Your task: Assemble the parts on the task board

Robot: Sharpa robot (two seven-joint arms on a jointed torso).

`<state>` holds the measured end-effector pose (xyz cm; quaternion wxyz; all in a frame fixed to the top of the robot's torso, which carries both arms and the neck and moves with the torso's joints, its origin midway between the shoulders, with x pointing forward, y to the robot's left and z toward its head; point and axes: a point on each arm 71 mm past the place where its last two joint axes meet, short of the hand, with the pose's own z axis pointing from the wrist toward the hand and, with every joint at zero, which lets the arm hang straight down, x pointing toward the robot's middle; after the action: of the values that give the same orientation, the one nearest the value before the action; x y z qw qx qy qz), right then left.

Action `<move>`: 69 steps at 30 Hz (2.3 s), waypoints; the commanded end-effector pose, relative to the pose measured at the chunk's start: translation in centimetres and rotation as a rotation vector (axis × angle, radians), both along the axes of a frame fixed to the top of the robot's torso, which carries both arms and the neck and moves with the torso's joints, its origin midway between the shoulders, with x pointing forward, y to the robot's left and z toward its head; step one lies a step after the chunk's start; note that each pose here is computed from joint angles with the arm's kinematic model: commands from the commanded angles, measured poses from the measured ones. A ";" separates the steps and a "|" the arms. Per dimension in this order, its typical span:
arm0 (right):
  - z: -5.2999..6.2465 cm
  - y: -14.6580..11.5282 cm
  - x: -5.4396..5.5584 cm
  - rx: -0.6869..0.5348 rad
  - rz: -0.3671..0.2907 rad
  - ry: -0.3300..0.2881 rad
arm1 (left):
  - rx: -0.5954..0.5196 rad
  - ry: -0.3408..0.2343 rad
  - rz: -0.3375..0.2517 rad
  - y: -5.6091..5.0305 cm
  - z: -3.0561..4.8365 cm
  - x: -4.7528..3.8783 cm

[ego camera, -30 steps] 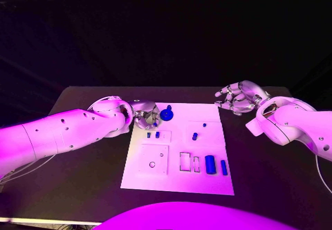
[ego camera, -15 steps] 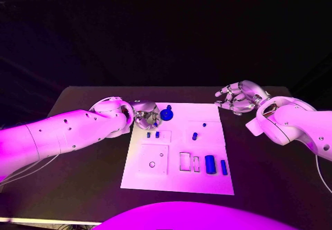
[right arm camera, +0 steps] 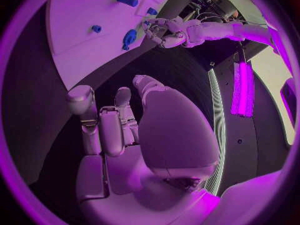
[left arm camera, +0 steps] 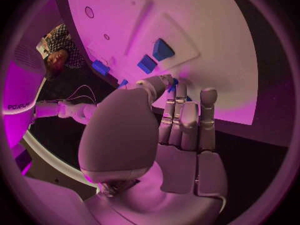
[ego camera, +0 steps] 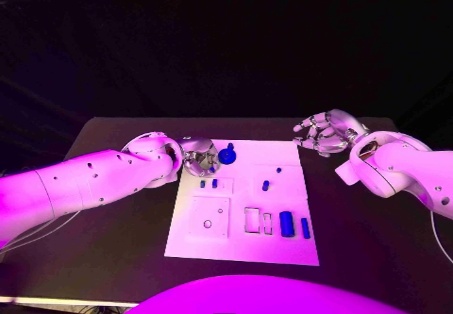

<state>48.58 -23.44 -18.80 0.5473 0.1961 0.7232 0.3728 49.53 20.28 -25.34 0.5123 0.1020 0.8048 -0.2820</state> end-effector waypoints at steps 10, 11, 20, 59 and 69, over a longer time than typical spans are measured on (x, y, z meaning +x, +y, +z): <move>0.0 0.1 0.0 -0.001 0.011 0.000 | -0.008 0.016 0.007 0.4 -0.45 -0.18; 0.0 0.1 0.0 -0.001 0.011 0.000 | -0.009 0.016 0.007 0.4 -0.44 -0.17; -0.1 0.0 0.0 -0.001 0.010 0.001 | -0.023 0.009 0.013 0.4 -0.35 -0.14; -0.8 0.9 -0.1 -0.266 0.167 -0.101 | -0.340 0.036 0.267 6.0 1.22 1.33; -2.3 3.8 -0.7 -0.542 0.308 -0.214 | -0.976 0.238 0.457 7.1 3.39 0.14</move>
<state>48.02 -19.91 -20.74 0.5813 -0.0282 0.7515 0.3108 49.58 27.26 -22.60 0.4950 -0.2312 0.7142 -0.4376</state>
